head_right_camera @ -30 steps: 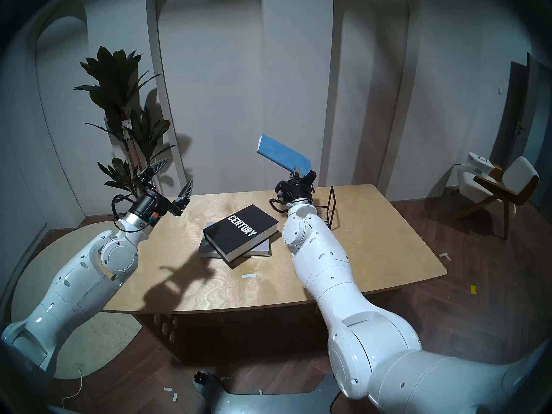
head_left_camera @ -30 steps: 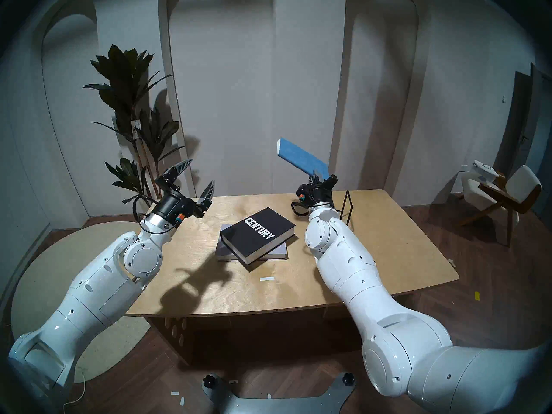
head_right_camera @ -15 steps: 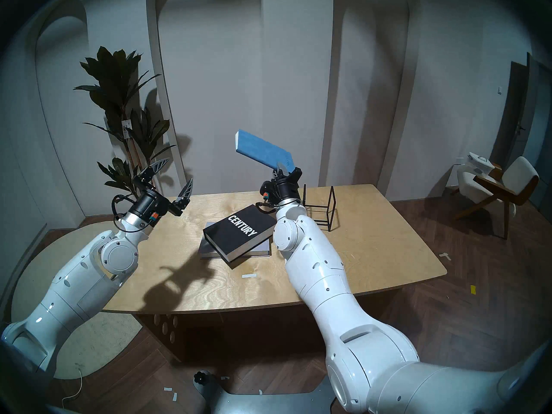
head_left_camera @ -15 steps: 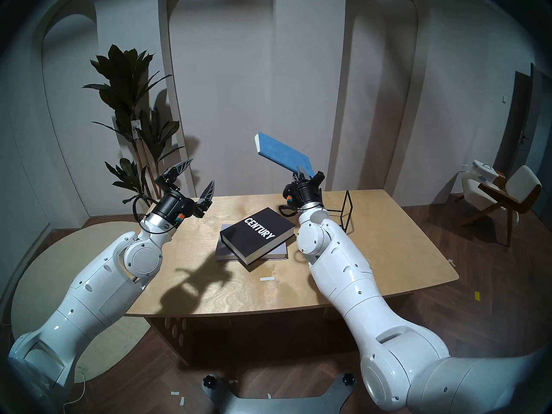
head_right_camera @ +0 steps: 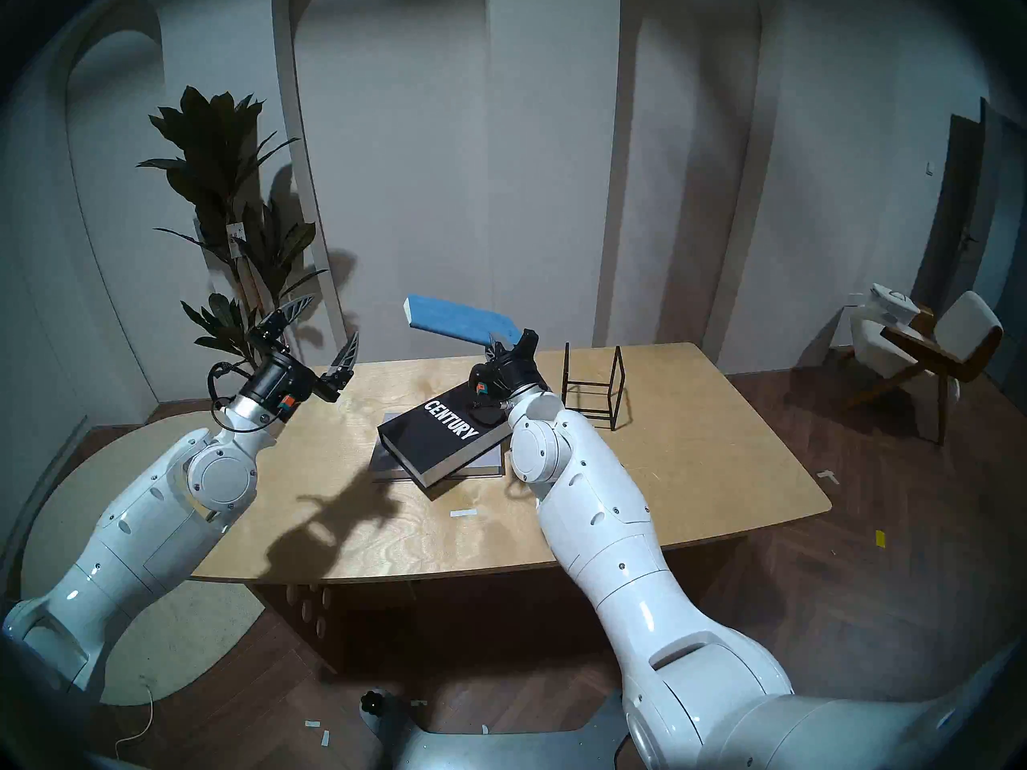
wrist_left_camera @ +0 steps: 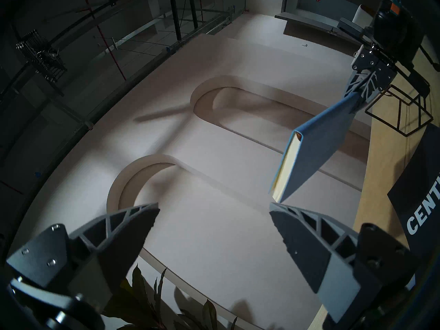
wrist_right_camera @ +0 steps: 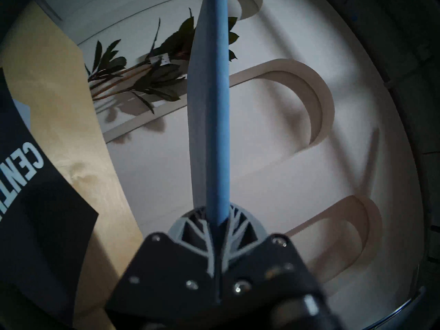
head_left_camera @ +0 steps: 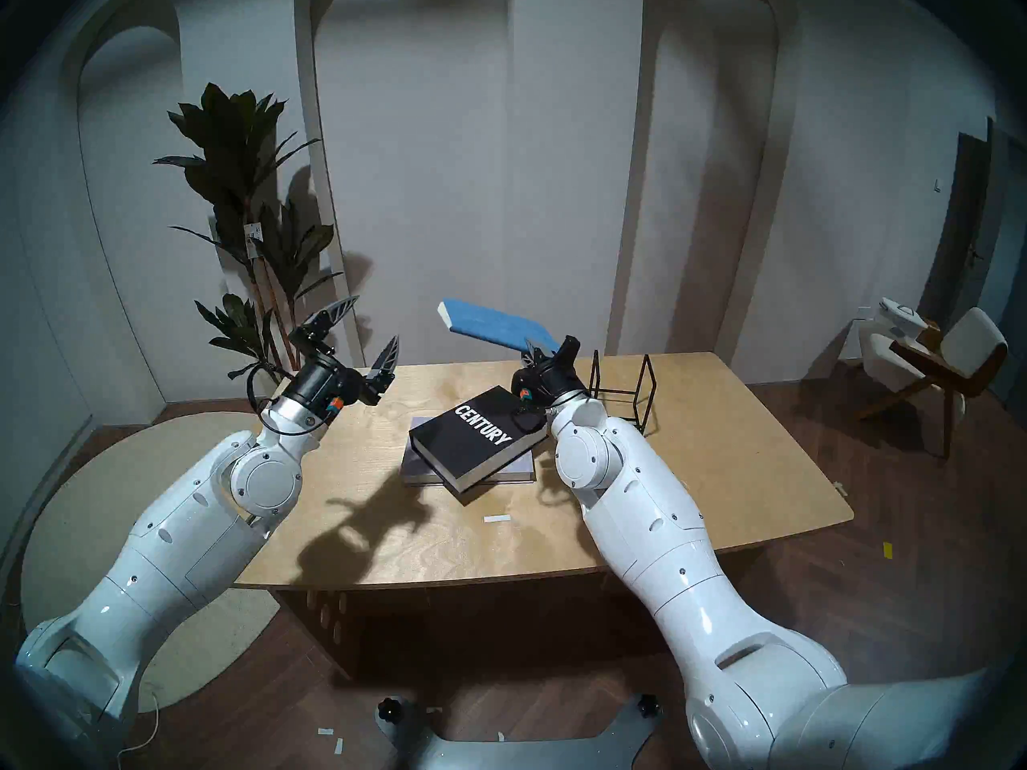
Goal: Stack the books into one stack
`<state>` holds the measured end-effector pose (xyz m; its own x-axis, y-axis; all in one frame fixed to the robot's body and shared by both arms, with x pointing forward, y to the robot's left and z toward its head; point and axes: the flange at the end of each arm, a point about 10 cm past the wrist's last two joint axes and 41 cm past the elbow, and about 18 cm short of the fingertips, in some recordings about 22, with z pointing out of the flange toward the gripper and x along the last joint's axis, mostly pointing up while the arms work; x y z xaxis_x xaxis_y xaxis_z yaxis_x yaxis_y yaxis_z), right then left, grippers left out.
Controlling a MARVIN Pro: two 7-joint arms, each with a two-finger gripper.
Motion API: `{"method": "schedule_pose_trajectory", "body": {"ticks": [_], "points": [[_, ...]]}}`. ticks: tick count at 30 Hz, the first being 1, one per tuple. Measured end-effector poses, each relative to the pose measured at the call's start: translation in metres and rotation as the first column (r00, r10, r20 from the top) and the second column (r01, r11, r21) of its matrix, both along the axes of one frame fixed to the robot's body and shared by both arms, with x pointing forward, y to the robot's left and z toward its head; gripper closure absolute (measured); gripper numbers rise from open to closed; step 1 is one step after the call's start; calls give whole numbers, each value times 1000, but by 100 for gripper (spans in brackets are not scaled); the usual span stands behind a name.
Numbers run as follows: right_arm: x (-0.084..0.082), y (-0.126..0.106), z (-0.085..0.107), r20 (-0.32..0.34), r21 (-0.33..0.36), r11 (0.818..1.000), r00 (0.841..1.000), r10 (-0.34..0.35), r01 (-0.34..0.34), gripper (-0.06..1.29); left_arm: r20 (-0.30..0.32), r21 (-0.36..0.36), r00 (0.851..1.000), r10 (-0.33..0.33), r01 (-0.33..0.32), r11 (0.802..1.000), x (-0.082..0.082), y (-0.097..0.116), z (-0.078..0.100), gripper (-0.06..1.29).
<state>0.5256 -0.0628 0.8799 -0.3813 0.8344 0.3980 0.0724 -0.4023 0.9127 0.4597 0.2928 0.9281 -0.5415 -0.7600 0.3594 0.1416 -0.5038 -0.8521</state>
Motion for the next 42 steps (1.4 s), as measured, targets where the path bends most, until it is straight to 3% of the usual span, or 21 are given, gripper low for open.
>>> {"method": "schedule_pose_trajectory", "body": {"ticks": [10,13,14,16,21,26,34,35,38,39,42], "points": [[-20,7,-14,-167,-90,992,983,75,-91,122,0,0,1000,0,0,1000,0,0,0,2],[-26,6,-19,-227,-113,988,971,78,-106,122,0,0,1000,0,0,1000,0,0,0,2],[-31,5,-23,-275,-129,985,959,74,-113,122,0,0,1000,0,0,1000,0,0,0,2],[-33,5,-24,-290,-133,984,954,71,-114,122,0,0,1000,0,0,1000,0,0,0,2],[-40,2,-32,-399,-162,978,915,57,-131,122,0,0,1000,0,0,1000,0,0,0,2],[-41,-1,-37,-447,-172,975,893,48,-138,122,0,0,1000,1,-1,1000,0,0,0,2],[-40,-2,-32,-471,-165,979,882,27,-118,122,0,0,1000,1,-1,1000,0,0,0,2],[-40,-3,-27,-471,-163,980,882,22,-112,117,0,0,1000,1,-1,1000,0,0,0,2],[-43,-4,-21,-498,-161,981,867,10,-104,45,0,0,1000,1,-1,1000,0,0,0,2],[-45,-4,-19,-509,-162,981,861,7,-103,14,0,0,1000,1,-1,1000,0,0,0,2],[-50,-5,-17,-526,-159,982,850,6,-106,7,0,0,1000,1,-1,1000,0,0,0,2]]}}
